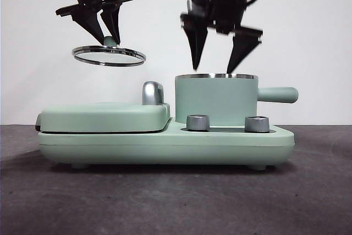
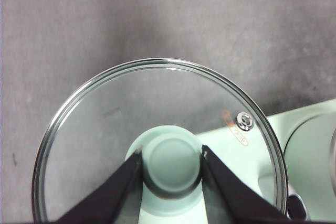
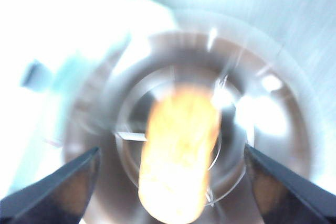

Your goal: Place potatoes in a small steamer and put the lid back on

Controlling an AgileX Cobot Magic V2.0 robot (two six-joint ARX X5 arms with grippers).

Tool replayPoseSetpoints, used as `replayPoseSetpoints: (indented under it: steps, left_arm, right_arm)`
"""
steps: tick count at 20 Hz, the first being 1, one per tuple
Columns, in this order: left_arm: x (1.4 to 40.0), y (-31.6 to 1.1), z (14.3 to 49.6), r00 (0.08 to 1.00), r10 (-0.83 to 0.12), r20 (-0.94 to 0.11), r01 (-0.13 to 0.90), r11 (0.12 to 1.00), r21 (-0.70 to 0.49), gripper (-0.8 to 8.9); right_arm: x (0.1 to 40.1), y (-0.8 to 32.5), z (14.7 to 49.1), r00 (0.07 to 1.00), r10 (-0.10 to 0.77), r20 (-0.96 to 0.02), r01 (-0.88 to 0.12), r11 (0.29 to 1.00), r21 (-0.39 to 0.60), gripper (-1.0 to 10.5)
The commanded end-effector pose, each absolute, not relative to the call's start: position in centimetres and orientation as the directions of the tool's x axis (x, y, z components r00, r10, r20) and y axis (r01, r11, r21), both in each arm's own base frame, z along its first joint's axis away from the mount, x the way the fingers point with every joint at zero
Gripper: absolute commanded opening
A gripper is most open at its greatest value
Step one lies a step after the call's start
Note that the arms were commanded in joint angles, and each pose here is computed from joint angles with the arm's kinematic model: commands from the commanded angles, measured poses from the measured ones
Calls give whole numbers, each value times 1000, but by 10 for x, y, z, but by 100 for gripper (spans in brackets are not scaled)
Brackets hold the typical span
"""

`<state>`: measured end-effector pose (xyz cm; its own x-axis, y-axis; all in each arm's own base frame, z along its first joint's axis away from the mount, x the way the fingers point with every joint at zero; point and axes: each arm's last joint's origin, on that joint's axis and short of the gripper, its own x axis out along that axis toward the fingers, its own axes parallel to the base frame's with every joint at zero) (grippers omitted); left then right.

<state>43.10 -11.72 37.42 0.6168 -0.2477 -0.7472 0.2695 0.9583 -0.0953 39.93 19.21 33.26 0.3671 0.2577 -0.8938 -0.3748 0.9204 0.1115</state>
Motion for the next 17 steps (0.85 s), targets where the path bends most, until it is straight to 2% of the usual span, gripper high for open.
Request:
replayPoseSetpoints:
  steps: [1, 3, 6, 10, 13, 17]
  left_arm:
    - [425, -119, 395, 671, -270, -691, 277, 955, -104, 14]
    - [424, -122, 395, 665, -272, -696, 280, 954, -106, 14]
    - [423, -125, 395, 664, -278, -694, 288, 952, -106, 14]
    - [421, -130, 395, 662, -286, -693, 300, 948, -105, 14]
    - [420, -136, 395, 661, -296, -689, 315, 944, -103, 14]
    - [415, -151, 396, 656, -321, -683, 351, 931, -100, 14]
  right_arm:
    - [393, 191, 364, 428, 284, -858, -391, 914, 108, 441]
    - [375, 182, 389, 436, 264, -860, -382, 920, 89, 441]
    - [348, 168, 424, 503, 284, -816, -380, 921, 87, 441]
    - [287, 137, 466, 575, 288, -765, -372, 925, 69, 441]
    - [228, 109, 474, 580, 291, -761, -388, 920, 57, 441]
    - [150, 72, 456, 580, 283, -764, -383, 922, 51, 440]
